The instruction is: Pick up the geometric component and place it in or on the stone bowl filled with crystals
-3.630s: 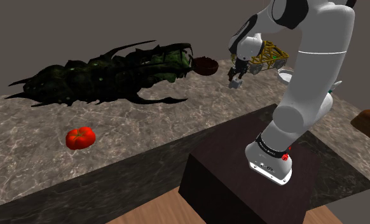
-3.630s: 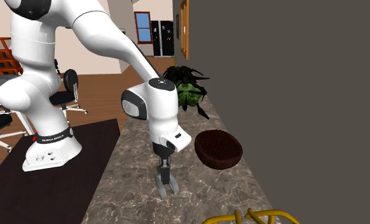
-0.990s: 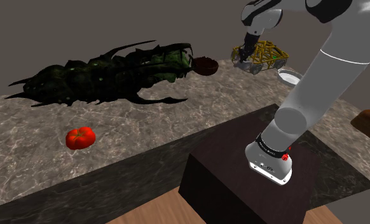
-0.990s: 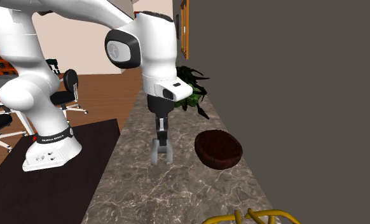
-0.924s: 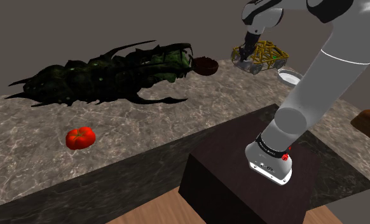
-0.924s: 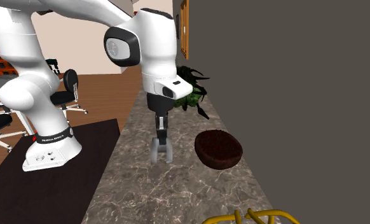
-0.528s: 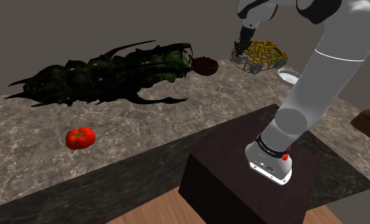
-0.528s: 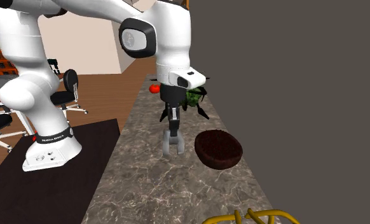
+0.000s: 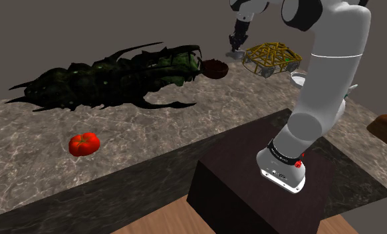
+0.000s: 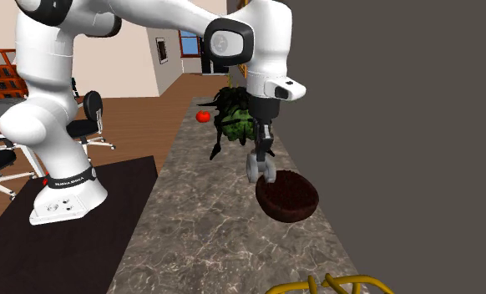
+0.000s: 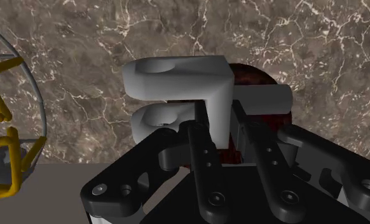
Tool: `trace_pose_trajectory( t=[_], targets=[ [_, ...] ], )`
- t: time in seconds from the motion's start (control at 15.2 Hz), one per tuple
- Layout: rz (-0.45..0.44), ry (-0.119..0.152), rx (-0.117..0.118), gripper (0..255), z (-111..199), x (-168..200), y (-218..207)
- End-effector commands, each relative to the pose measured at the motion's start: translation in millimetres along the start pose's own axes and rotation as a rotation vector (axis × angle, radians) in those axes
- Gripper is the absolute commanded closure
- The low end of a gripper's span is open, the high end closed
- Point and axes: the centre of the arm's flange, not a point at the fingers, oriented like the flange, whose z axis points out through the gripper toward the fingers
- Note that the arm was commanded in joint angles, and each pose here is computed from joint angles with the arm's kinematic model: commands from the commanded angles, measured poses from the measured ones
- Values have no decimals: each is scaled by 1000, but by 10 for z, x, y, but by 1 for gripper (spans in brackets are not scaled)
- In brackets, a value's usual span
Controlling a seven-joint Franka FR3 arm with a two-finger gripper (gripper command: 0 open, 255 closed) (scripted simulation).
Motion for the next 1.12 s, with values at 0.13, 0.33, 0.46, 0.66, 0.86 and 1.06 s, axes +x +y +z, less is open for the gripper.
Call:
trace_pose_trajectory(
  t=[0.13, 0.33, 0.46, 0.66, 0.86, 1.06],
  targets=[
    [0, 0, 1, 255, -75, 481, -230],
    [0, 0, 1, 255, -132, 830, -408],
    [0, 0, 1, 255, -166, 1042, -515],
    [0, 0, 1, 255, -8, 1047, -514],
    [0, 0, 1, 255, 150, 1052, -512],
    [0, 0, 1, 255, 308, 1057, -511]
  ],
)
